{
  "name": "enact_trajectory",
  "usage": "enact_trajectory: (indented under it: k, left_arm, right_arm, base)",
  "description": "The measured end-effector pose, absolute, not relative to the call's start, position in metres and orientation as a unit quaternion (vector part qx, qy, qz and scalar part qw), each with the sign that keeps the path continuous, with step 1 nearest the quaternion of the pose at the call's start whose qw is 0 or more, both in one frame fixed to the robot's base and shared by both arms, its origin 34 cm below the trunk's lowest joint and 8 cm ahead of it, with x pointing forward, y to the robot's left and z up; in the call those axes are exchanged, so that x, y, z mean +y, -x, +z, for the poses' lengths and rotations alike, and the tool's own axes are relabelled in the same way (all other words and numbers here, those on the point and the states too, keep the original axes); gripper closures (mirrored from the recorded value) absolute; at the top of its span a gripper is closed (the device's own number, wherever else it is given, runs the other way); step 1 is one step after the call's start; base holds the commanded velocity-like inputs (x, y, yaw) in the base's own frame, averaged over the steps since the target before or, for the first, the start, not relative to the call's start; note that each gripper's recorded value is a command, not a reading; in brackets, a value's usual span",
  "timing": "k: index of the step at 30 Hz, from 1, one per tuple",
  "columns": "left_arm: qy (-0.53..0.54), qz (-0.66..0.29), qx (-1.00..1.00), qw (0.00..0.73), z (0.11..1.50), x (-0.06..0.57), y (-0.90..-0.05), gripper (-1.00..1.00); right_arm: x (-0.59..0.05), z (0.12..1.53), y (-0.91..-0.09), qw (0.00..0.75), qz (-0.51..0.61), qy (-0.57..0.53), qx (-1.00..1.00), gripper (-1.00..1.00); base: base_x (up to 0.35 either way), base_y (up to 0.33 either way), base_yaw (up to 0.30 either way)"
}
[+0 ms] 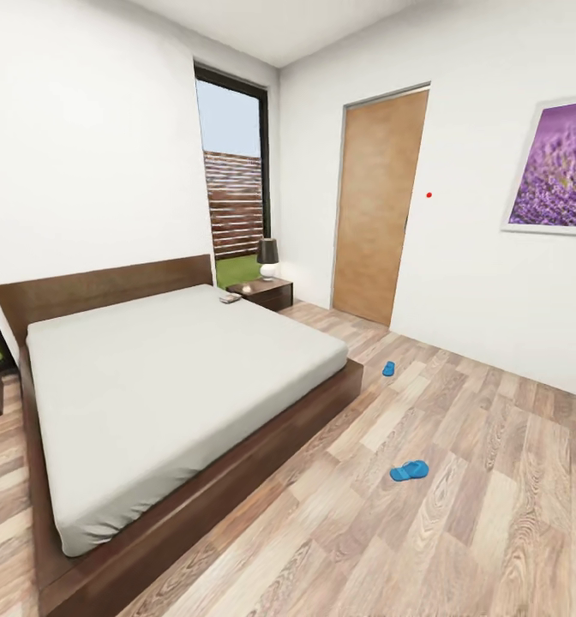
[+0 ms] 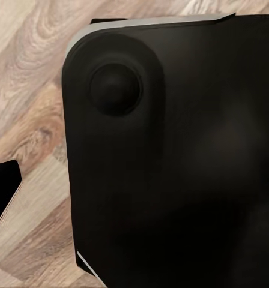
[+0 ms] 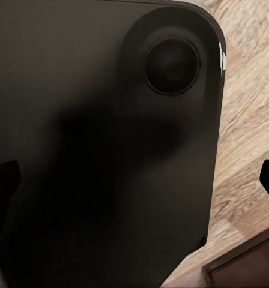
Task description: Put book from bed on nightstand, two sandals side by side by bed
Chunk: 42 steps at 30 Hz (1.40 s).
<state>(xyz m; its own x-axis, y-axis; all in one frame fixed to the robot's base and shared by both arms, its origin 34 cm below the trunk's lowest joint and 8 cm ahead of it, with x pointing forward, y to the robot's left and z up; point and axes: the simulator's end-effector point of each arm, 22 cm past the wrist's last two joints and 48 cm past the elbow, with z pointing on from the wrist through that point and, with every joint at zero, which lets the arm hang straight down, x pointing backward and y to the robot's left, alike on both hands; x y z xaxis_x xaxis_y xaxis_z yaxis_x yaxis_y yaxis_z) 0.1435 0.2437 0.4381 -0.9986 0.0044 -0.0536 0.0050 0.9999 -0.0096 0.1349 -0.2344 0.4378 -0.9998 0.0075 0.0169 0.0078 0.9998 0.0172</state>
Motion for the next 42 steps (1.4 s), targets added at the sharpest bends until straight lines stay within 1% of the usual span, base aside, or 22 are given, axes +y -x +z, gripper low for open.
enact_trajectory:
  k: [42]
  left_arm:
    - [-0.002, -0.004, 1.0, 0.028, 0.4381, 0.2449, -0.1439, -1.0]
  right_arm:
    - [-0.2344, 0.4378, -0.1352, 0.008, -0.009, 0.004, -1.0, -1.0]
  base:
    - [0.0, 0.0, -0.298]
